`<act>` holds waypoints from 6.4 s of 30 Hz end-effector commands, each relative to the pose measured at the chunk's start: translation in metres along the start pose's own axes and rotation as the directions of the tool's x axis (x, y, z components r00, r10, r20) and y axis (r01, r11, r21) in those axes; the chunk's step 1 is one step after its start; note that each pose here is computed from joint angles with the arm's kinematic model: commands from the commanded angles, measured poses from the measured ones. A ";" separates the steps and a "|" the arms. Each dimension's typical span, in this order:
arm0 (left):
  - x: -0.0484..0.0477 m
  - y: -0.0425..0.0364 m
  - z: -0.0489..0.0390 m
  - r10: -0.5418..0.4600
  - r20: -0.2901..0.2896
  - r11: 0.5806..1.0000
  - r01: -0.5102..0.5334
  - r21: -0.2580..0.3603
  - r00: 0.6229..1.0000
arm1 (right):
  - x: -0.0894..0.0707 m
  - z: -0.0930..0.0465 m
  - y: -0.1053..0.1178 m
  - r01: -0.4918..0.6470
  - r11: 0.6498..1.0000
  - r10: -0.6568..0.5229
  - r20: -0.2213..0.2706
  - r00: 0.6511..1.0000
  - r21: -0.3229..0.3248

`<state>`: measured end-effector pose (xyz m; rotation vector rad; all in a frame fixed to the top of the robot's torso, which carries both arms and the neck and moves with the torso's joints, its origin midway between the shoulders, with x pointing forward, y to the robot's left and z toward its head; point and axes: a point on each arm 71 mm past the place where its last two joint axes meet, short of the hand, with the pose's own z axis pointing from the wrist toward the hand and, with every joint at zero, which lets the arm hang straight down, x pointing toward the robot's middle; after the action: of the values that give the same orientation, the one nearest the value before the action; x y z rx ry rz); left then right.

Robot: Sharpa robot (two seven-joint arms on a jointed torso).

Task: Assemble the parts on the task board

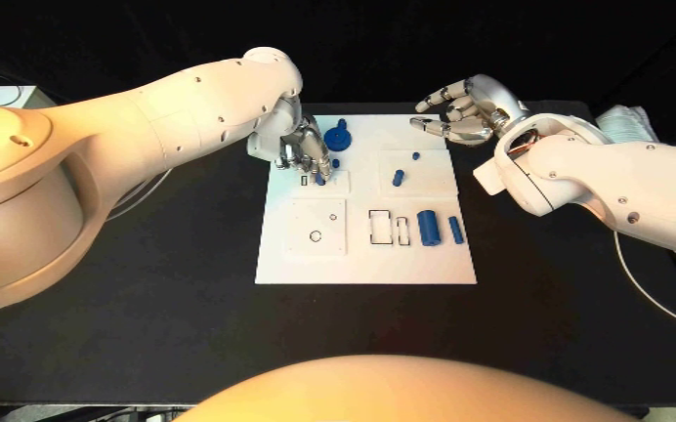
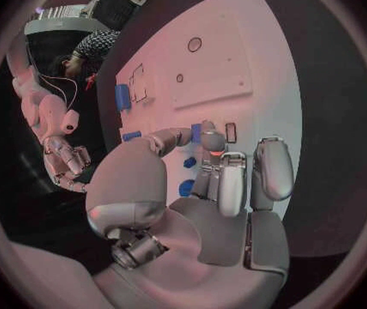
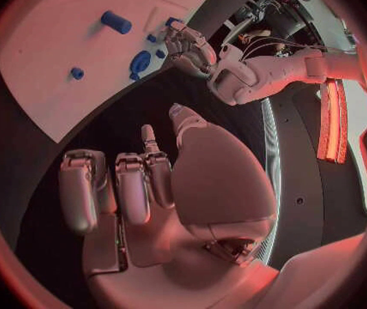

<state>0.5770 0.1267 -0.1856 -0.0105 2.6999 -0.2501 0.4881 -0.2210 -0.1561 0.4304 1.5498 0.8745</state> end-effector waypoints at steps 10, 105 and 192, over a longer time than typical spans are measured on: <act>0.0007 -0.0096 0.0021 0.001 0.019 1.000 -0.001 0.010 1.000 | 0.001 0.000 0.002 0.001 1.000 -0.001 -0.007 1.000 -0.013; 0.0003 0.0105 -0.0172 -0.117 0.099 0.989 0.106 0.107 0.988 | -0.002 0.000 -0.003 0.003 1.000 -0.003 -0.005 1.000 -0.003; -0.0589 0.0637 -0.0408 -0.223 0.484 0.975 0.190 0.116 0.846 | -0.004 0.003 -0.006 0.008 1.000 -0.008 0.006 1.000 -0.006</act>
<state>0.6171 0.1982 -0.1321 -0.3660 2.1072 -0.4183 0.4934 -0.2290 -0.1585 0.4404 1.5430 0.8576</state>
